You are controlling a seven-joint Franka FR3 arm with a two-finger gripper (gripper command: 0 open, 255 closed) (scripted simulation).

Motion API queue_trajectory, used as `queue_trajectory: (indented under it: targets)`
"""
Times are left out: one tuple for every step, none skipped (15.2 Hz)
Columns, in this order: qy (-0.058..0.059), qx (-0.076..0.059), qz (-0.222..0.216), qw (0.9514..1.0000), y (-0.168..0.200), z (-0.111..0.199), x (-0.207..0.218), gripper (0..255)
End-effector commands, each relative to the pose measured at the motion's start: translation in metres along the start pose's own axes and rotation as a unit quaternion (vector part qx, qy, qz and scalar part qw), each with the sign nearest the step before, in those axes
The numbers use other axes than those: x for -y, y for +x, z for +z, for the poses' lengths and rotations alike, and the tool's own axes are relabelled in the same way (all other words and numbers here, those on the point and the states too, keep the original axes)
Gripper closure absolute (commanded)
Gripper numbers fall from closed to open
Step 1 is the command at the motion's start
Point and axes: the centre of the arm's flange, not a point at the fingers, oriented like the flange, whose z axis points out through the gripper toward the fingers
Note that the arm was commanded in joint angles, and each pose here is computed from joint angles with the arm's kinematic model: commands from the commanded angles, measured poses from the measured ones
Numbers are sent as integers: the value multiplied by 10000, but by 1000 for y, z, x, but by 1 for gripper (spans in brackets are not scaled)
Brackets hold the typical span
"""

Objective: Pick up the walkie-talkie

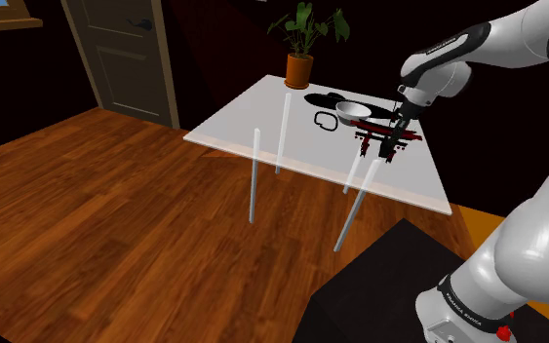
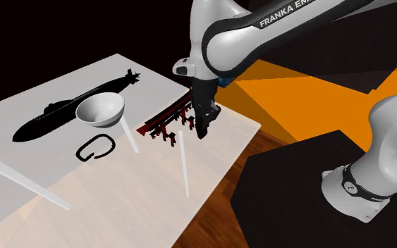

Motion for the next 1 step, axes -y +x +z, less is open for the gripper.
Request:
queue_trajectory:
  targets:
    - [1,2,0,10000,1,-3,0,255]
